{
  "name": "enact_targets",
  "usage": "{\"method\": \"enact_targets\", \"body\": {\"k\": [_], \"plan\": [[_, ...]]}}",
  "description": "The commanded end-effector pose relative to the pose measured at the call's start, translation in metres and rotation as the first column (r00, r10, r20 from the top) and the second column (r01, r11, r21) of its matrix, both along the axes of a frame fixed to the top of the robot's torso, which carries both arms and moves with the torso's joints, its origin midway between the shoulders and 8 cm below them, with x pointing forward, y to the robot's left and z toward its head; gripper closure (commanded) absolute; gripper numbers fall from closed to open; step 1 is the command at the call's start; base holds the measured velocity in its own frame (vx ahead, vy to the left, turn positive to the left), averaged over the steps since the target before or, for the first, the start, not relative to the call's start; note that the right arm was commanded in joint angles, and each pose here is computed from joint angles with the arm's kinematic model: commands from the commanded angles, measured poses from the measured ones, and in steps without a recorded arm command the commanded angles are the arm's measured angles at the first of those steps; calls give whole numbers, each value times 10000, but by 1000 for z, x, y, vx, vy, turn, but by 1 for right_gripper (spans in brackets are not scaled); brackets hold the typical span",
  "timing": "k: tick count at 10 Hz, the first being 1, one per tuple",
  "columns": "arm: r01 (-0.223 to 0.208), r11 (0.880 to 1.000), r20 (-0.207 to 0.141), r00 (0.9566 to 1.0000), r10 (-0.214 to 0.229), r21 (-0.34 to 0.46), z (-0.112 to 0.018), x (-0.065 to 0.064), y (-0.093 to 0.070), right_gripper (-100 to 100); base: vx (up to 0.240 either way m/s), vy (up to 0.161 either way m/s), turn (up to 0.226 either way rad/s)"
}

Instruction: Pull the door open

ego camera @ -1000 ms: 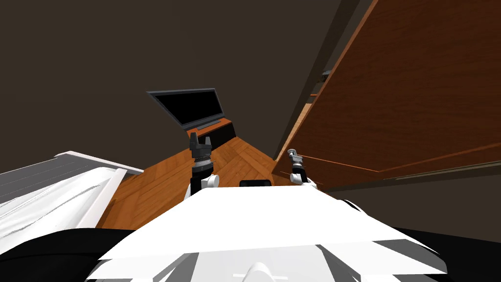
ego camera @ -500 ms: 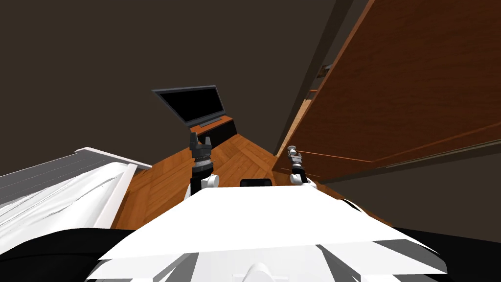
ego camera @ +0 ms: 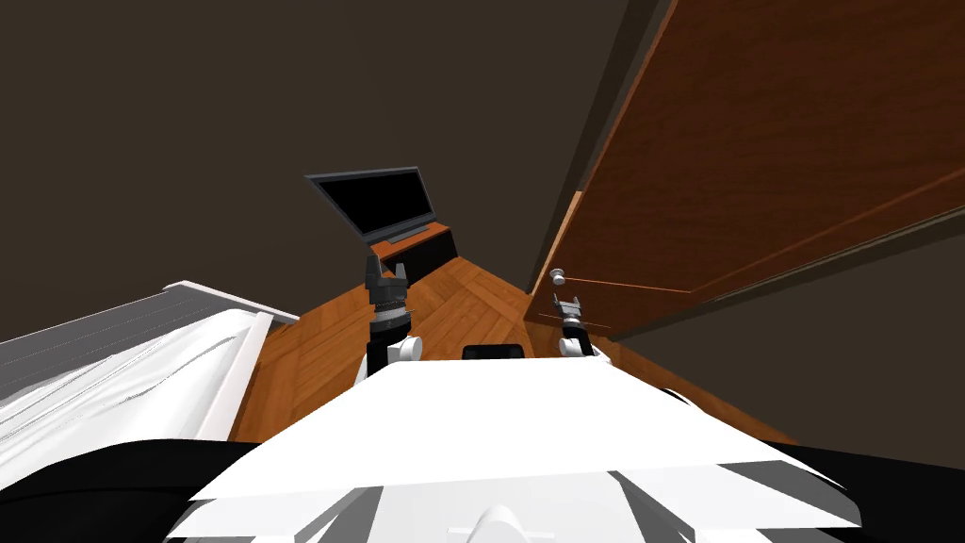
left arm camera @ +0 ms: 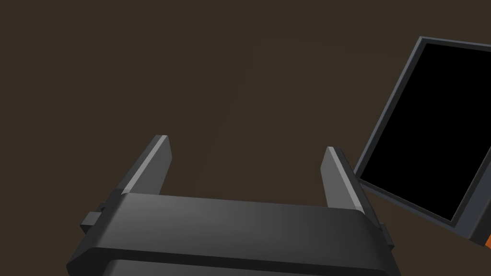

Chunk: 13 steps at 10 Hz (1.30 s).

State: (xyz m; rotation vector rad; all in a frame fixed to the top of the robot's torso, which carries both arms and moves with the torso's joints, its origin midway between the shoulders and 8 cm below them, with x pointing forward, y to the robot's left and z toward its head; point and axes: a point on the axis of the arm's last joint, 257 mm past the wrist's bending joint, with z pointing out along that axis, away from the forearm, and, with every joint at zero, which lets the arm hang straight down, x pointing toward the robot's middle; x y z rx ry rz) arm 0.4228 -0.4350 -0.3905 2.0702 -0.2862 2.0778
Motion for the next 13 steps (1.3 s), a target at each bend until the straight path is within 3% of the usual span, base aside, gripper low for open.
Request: {"method": "enact_targets", "body": {"k": [1,8,9,13], "plan": [[39,10000,16,10000,-39,-7,0,0,0,-100,83,-27,22],[191,9998,78,9998,-191,-30,-1,-2,2,-100,180,-73,28],[191,9998,78,9998,-191,-30,-1,-2,2,100,-7,2,-9],[191,9998,78,9998,-191,-30,-1,-2,2,100,-20,6,0]]}}
